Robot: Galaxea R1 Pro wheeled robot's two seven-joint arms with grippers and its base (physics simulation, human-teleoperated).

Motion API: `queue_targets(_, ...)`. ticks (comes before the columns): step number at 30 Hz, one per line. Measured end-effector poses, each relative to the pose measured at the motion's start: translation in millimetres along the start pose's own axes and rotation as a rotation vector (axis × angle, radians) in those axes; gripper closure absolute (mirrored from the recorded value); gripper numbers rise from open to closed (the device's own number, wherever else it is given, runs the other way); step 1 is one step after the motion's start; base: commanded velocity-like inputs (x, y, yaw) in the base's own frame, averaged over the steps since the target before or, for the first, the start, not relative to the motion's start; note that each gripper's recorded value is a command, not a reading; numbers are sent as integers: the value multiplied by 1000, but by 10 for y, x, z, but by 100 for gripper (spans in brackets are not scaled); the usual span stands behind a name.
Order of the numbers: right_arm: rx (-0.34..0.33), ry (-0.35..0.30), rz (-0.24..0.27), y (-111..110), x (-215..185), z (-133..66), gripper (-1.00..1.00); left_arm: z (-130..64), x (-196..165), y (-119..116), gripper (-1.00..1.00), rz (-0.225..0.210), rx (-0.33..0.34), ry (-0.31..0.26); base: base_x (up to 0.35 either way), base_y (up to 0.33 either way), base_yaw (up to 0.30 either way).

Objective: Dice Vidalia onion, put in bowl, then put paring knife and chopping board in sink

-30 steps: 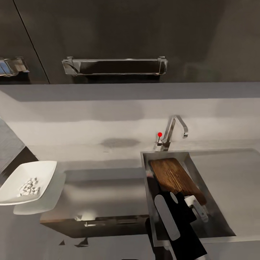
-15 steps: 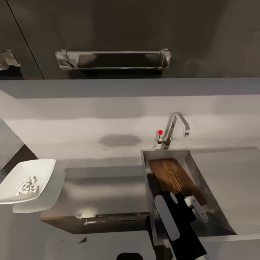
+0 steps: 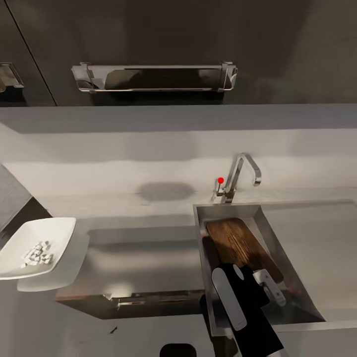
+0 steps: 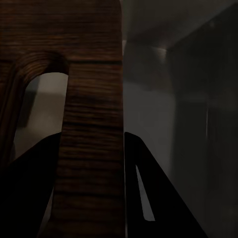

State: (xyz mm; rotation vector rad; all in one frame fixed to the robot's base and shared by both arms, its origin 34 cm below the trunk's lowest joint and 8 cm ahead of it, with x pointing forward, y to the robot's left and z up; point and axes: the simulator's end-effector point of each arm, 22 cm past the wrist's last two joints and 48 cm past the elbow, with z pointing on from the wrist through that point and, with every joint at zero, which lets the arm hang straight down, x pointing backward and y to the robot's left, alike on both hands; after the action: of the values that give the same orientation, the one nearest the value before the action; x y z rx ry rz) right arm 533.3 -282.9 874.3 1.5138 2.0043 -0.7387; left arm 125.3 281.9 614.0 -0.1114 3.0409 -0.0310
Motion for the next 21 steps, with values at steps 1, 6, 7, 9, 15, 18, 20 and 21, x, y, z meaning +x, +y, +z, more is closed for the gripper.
queue_targets(1, 0, 0, 0, 0, 0, 0, 100, 0, 1, 0, -100, 0, 0, 0, 0, 0, 0)
queue_targets(6, 0, 1, 0, 0, 2, 0, 100, 0, 0, 0, -100, 0, 0, 0, 0, 0, 0)
queue_targets(7, 0, 1, 0, 0, 2, 0, 100, 0, 0, 0, -100, 0, 0, 0, 0, 0, 0)
queue_targets(9, 0, 1, 0, 0, 2, 0, -100, 0, 1, 0, -100, 0, 0, 0, 0, 0, 0)
queue_targets(15, 0, 1, 0, -1, 1, 0, -100, 0, 0, 0, -100, 0, 0, 0, 0, 0, 0)
queue_targets(18, 0, 1, 0, -1, 1, 0, -100, 0, 0, 0, -100, 0, 0, 0, 0, 0, 0)
queue_targets(20, 0, 1, 0, 1, 2, -1, -100, 0, 0, 0, -100, 0, 0, 0, 0, 0, 0)
queue_targets(21, 0, 2, 0, 0, 5, 0, -100, 0, 0, 0, -100, 0, 0, 0, 0, 0, 0)
